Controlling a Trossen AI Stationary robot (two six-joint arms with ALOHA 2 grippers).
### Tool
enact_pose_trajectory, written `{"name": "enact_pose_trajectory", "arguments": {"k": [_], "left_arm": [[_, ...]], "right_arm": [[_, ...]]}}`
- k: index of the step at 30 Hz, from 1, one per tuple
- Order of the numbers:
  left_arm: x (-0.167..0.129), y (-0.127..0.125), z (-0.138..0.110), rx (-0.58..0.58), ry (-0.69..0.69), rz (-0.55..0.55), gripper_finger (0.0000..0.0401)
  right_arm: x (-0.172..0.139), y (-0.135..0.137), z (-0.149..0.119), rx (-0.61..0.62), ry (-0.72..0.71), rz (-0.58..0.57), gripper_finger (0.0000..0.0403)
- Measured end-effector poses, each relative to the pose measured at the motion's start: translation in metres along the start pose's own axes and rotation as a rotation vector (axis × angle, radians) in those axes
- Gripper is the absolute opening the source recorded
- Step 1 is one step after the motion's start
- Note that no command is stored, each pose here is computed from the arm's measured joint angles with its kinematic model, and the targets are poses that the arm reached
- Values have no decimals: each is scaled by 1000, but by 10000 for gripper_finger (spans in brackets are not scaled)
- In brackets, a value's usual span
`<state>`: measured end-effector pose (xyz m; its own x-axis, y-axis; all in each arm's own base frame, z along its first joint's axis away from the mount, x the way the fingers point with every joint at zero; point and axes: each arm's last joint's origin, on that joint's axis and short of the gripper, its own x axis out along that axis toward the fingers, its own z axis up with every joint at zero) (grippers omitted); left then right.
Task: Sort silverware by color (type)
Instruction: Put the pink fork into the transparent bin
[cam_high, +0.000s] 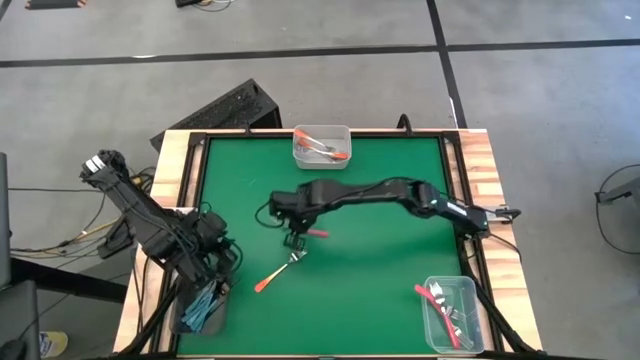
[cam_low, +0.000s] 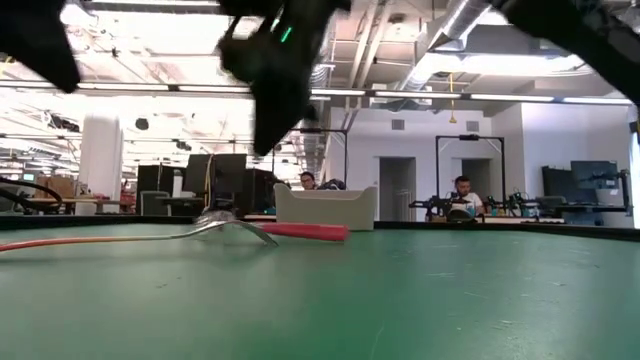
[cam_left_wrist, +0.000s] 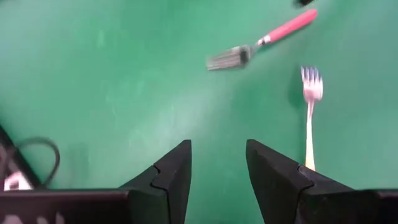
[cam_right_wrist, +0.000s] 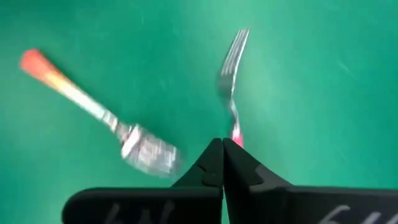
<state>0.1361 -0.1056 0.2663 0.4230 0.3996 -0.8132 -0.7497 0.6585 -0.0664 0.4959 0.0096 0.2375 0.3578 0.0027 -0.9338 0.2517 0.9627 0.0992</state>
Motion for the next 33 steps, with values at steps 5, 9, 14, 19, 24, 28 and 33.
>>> {"name": "enact_pose_trajectory", "arguments": {"k": [5, 9, 14, 19, 24, 28, 33], "left_arm": [[6, -2, 12, 29, -118, 14, 139], [13, -6, 23, 93, -138, 12, 139], [21, -15, 38, 166, -148, -28, 139], [29, -21, 52, 230, -113, -95, 139], [33, -21, 55, 212, -33, -133, 139], [29, -24, 49, 152, 18, -175, 139], [19, -26, 33, 15, 38, -189, 139]], "right_arm": [[-63, 0, -17, 63, 16, -137, 8], [-106, 8, -35, 107, 0, -229, 17], [-132, 23, -51, 127, -77, -373, 17], [-112, 30, -44, 122, -93, -360, 51], [-70, 29, -34, 52, -16, -302, 113], [-38, 29, -24, -65, 13, -216, 165], [13, 17, -16, -195, 81, -173, 194]]}}
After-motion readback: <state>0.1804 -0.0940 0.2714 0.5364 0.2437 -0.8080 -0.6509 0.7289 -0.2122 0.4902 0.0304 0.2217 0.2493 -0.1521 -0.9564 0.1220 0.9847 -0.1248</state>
